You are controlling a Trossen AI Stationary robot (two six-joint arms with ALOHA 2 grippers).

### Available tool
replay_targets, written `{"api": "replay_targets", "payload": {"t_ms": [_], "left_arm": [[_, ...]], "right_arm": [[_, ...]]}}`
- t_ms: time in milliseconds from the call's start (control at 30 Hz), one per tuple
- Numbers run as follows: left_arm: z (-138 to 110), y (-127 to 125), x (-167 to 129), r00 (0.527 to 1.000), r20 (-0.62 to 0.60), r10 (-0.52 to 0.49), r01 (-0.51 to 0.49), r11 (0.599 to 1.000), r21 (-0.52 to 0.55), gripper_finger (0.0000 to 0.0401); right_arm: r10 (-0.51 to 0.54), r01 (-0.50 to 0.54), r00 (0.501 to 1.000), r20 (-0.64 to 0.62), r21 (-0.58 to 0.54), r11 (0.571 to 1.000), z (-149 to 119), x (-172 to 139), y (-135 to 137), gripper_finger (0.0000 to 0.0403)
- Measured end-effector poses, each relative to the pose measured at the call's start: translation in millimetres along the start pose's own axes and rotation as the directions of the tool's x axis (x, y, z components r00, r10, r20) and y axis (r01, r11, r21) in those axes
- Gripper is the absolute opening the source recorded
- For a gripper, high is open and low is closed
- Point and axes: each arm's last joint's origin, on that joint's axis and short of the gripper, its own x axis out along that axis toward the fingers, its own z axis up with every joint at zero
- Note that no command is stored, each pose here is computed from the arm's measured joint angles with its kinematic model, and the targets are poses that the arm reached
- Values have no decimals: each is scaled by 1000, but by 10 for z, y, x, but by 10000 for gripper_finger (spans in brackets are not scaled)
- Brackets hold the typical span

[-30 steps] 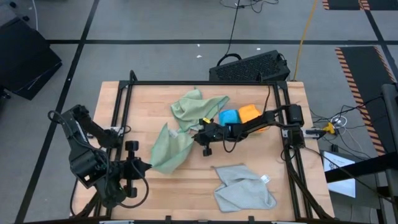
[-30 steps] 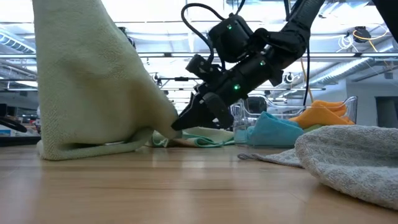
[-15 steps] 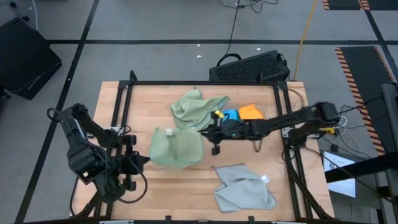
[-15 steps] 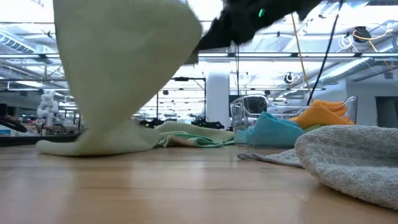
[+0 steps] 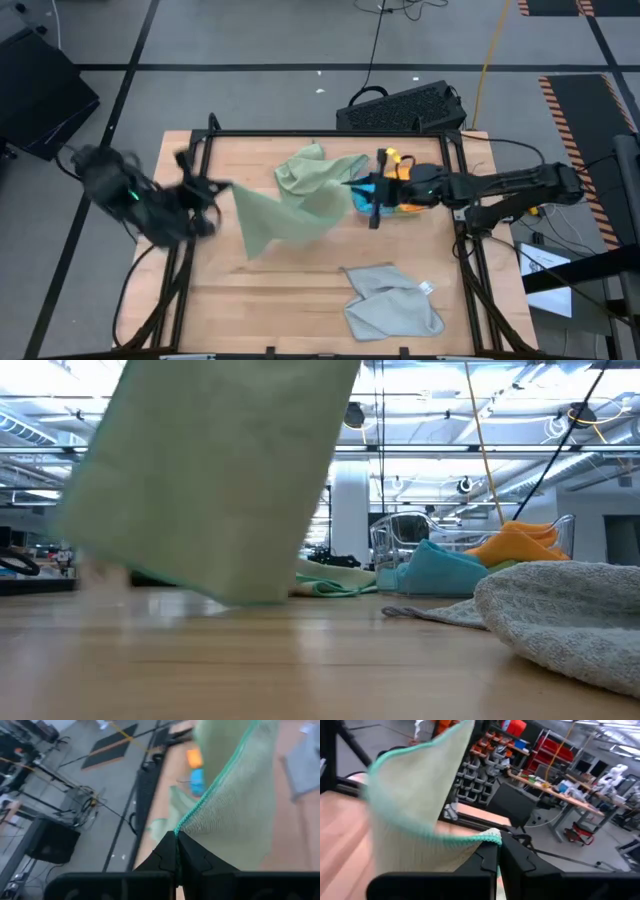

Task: Fold microfiber towels
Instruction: Fold the left light green microfiber cloth

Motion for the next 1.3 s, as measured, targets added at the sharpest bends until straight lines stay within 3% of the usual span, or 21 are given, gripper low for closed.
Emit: {"api": "replay_targets", "payload": {"t_ms": [133, 233, 333, 433, 567, 767, 900, 1067, 1300], "left_arm": [[-156, 452, -99, 994, 27, 104, -102, 993, -66, 6], [-276, 672, -195, 994, 45, 102, -92, 980, -175, 13], [-357, 751, -279, 997, 66, -46, 62, 958, -280, 11], [-375, 708, -306, 973, 64, -222, 230, 908, -349, 4], [-302, 432, -165, 943, 21, -332, 316, 875, -367, 11], [-226, -271, 155, 863, -114, -492, 418, 823, -385, 4], [-272, -718, 231, 827, -180, -532, 434, 809, -397, 9], [-394, -1257, 265, 797, -256, -547, 421, 807, -414, 4], [-429, -1946, 128, 724, -186, -664, 538, 713, -450, 13]], "right_arm": [[-76, 76, 997, 18, 12, 997, 23, -101, -227, 1], [-109, 108, 994, 29, 45, 993, 76, -165, -367, 1], [-75, 73, 997, 35, 62, 995, 123, -204, -397, 0], [-40, 39, 999, 12, 77, 996, 129, -214, -337, 0], [62, -61, 998, -13, 107, 992, 116, -183, -152, 0], [242, -234, 970, -27, 162, 959, 143, -176, 258, 0], [355, -320, 930, -94, 268, 909, 48, -138, 600, 0], [508, -437, 846, -165, 332, 836, -156, -81, 1074, 0], [591, -487, 794, -144, 432, 759, -251, 9, 1625, 0]]}}
